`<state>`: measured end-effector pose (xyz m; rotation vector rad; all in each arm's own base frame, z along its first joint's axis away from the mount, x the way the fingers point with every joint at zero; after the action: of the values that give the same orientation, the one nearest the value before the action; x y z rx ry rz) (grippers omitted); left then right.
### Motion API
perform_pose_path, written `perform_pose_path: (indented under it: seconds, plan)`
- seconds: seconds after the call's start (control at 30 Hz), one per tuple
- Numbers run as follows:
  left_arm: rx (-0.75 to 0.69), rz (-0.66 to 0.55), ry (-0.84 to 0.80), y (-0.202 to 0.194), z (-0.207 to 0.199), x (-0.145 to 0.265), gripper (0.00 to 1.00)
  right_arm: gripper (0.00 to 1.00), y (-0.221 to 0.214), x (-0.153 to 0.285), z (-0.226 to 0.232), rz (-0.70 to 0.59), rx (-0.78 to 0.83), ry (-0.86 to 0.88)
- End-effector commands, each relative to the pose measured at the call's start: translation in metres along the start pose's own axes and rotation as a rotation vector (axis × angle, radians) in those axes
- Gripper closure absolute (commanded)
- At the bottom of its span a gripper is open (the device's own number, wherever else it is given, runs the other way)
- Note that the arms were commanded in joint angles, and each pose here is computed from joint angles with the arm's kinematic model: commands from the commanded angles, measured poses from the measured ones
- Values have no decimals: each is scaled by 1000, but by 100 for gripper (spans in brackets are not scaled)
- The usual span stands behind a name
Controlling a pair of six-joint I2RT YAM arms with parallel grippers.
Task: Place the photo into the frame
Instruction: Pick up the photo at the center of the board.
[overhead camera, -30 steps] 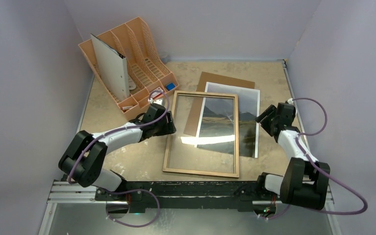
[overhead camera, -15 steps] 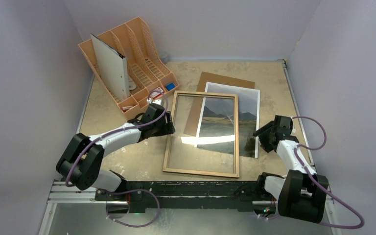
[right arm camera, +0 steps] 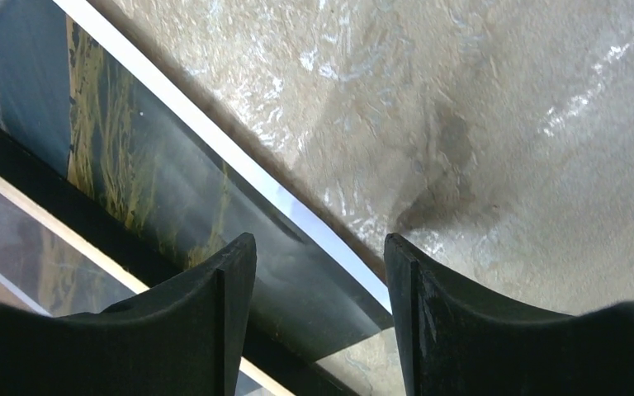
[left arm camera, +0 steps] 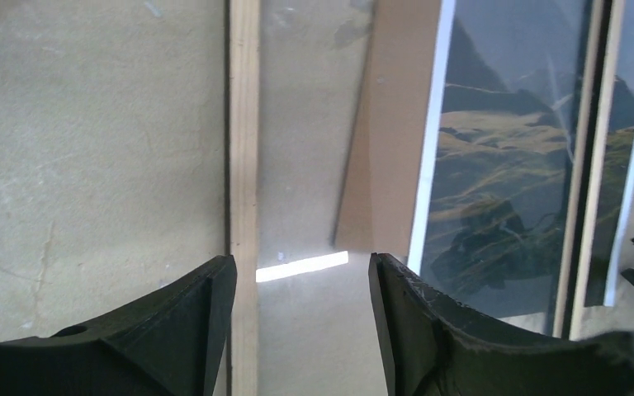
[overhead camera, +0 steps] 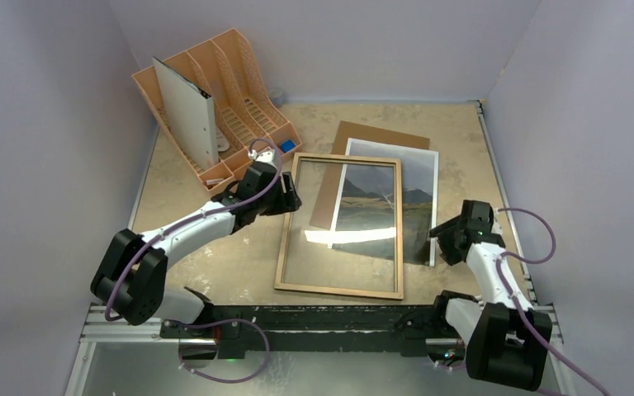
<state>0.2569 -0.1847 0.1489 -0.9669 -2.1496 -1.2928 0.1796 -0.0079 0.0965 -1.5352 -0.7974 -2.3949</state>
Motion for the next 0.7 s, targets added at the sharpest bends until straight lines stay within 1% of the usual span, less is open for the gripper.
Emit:
perform_pose_path:
  seconds: [0.0,0.07,0.17,0.23,0.3,0.4,0.53,0.67]
  plan:
    - [-5,-42,-186,19,-31,6,37,39,-12,10,-8,49,-37,-4]
    - [-5,-34,-211,19,-34,5,37,39,-16,14,-6,67,-46,41]
    - [-3,-32,-181,17,-31,1,38,40,-20,16,-6,78,-54,75]
    - [6,-38,-134,16,-25,-1,38,40,-22,13,-9,88,-54,51]
    - [17,-77,-52,18,-16,-3,38,40,-22,12,-12,85,-47,20]
    - [27,-95,18,17,-8,-4,38,41,-19,15,-11,70,-48,13]
    - [37,-102,49,15,-3,-5,38,41,-8,18,-9,11,-69,-26]
    - [42,-104,57,15,-2,-5,37,40,-7,14,-10,16,-68,-48]
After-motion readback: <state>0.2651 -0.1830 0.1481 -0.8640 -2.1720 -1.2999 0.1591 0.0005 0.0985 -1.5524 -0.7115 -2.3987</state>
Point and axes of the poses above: each gripper's point midway between its finger pads, its own x axis back along the fingers, its own z axis along the line the jaws close on, y = z × x, the point moved 8 cm from there along x, back along the fingers, and after that the axes turned 5 degrees about x, right-handed, at the moved point
